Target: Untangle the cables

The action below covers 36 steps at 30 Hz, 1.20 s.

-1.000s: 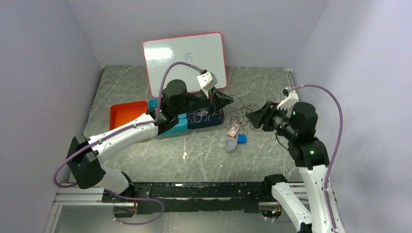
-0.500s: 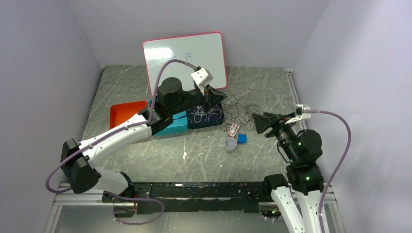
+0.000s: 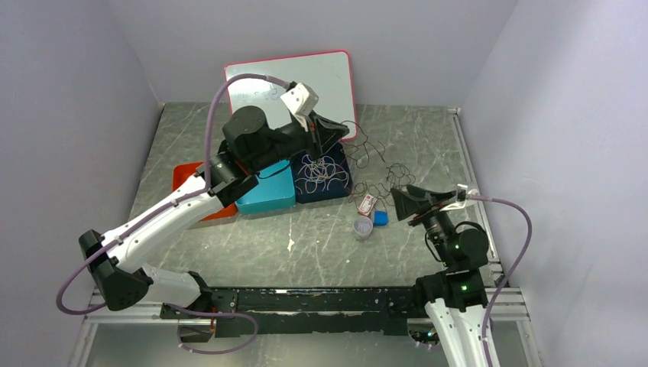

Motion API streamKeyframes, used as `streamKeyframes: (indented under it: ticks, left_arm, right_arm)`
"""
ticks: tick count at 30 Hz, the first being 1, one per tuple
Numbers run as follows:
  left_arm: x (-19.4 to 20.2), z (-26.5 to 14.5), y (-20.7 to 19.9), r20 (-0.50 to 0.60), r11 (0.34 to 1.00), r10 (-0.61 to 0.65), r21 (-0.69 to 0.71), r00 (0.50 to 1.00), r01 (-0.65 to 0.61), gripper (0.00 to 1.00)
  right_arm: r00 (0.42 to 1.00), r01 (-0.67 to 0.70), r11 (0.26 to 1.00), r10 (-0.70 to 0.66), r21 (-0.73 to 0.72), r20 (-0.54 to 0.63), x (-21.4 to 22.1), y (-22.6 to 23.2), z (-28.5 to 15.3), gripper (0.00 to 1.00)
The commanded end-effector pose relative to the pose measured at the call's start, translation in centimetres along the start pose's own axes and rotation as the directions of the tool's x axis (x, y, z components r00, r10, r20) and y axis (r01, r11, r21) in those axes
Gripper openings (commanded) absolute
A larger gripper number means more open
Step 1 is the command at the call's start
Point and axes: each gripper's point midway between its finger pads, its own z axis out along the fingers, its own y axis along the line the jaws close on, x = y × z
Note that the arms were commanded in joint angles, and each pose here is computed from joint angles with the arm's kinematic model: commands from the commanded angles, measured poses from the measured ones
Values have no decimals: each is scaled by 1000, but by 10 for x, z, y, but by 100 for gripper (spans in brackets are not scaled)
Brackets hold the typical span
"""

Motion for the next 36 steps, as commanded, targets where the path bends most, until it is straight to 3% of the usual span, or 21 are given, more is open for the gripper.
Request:
streamKeyframes:
  ticks: [1,5,12,20,28,33,36]
  left_arm:
    - [-32,-12,-2,38,1000,15,-21,999,-14,7]
    - [-38,-13,-3,40,1000,16,-18,999,-15,7]
    - [-38,-10,-2,28,1000,15,-17,999,-14,7]
    - [-37,-10,-1,23,1000,15,-25,1000,-15,7]
    - [-38,-10,-4,23,1000,9,-12,1000,-9,7]
    - [-41,-10,-5,28,1000,5,-5,1000,-5,7]
    - [-46,-11,-7,33,1000,5,1,999,-5,7]
  right_arm:
    - [999,31,995,-27,-96,40,5,7,11,62]
    - [994,77,976,-59,-203,93,17,11,24,61]
    - [992,126,921,-108,-369,69,47,26,43,58]
    - [941,338,799,-303,-497,152,73,78,60,59]
    - [909,415,753,-369,-511,194,80,87,88,59]
    - [912,398,743,-383,-538,145,95,89,107,56]
    - [918,373,780,-387,-502,81,106,78,117,50]
